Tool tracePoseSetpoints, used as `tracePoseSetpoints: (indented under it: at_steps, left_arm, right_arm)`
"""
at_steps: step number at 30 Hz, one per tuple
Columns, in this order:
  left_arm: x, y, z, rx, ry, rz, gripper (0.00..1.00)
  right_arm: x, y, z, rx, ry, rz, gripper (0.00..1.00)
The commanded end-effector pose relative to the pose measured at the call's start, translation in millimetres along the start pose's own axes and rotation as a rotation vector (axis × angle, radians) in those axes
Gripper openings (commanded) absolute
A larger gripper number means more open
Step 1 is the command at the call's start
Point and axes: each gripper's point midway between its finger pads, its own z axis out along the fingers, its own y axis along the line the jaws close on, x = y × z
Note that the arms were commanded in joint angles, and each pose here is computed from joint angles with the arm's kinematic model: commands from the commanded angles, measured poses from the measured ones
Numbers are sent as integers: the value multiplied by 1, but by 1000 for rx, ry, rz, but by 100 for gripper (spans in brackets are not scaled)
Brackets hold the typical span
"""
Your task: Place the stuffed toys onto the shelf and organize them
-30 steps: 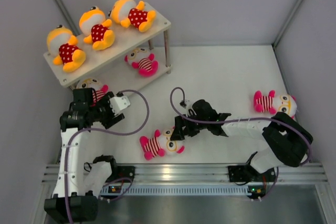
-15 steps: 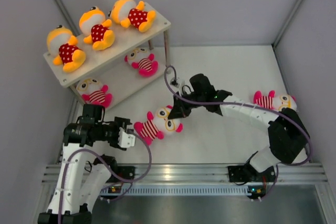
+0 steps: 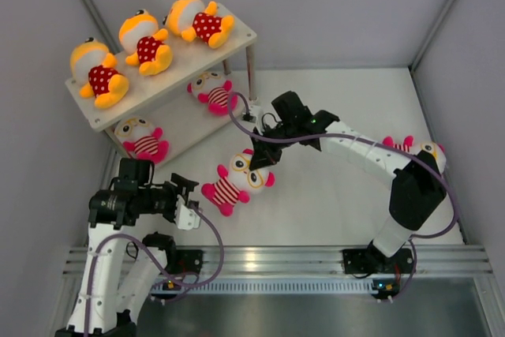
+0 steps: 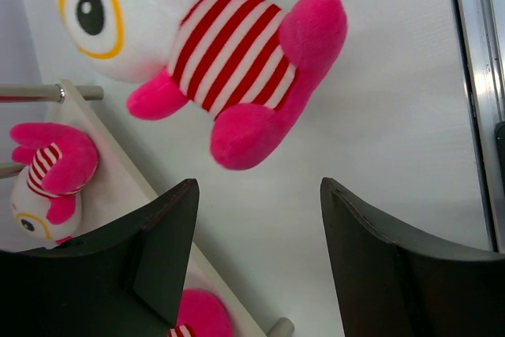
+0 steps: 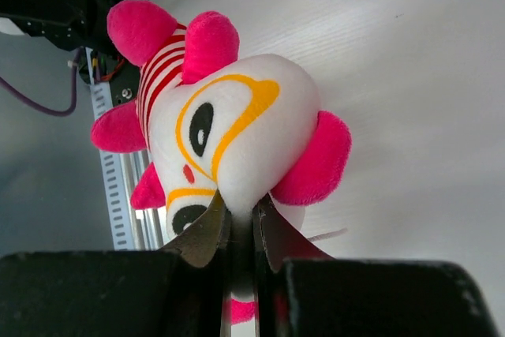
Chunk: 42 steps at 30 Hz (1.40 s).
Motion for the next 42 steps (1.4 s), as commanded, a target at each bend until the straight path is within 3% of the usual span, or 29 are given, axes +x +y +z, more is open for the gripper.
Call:
tracePoseSetpoints:
  at_steps: [1,8,14,20,29,30,33,34,35,36,37,38,39,40,41,42]
  left_arm:
    - [-20,12,-8,-37,-58,16,69]
    - [-6,-6,9,25,-67,63,72]
    - [-11,2,6,12,-76,74,75]
    - [-5,-4,7,24,-54,45,68]
    - [-9,-4,9,23,-82,40,66]
    - [-9,-5,9,25,-81,36,64]
    - [-4,-7,8,33,-52,27,42]
    - [-3,-6,8,33,-46,28,28]
    - [-2,-6,8,34,-43,22,0]
    - [-2,-6,7,32,-42,16,0]
    - [-3,-6,7,31,-44,-10,0]
    - [-5,-4,6,29,-50,-23,0]
    - [-6,-3,6,29,-55,-39,0]
    - [-4,-1,7,36,-57,-103,0]
    - [-2,17,6,-17,-48,-114,0]
    - [2,23,7,-35,-39,-240,0]
  right_arm:
    - [8,2,-8,-11,38,-36,0]
    - [-14,23,-12,-50,-40,-81,0]
    - [-20,40,2,-100,-26,-105,0]
    - [-33,50,9,-140,-65,-114,0]
    - [-45,49,15,-136,-71,-107,0]
    - [-47,48,17,-136,-72,-106,0]
    - [-49,51,17,-147,-77,-113,0]
    - [-50,50,16,-148,-78,-113,0]
    - [-51,51,16,-149,-83,-119,0]
    - [-50,51,16,-147,-82,-118,0]
    - [-51,51,16,-144,-83,-116,4]
    - [-52,50,16,-137,-85,-109,16]
    - [-55,42,16,-87,-101,-107,34]
    - [-55,37,15,-52,-108,-66,59]
    - [-57,25,13,22,-122,-46,71]
    - [-60,15,5,75,-159,-34,77]
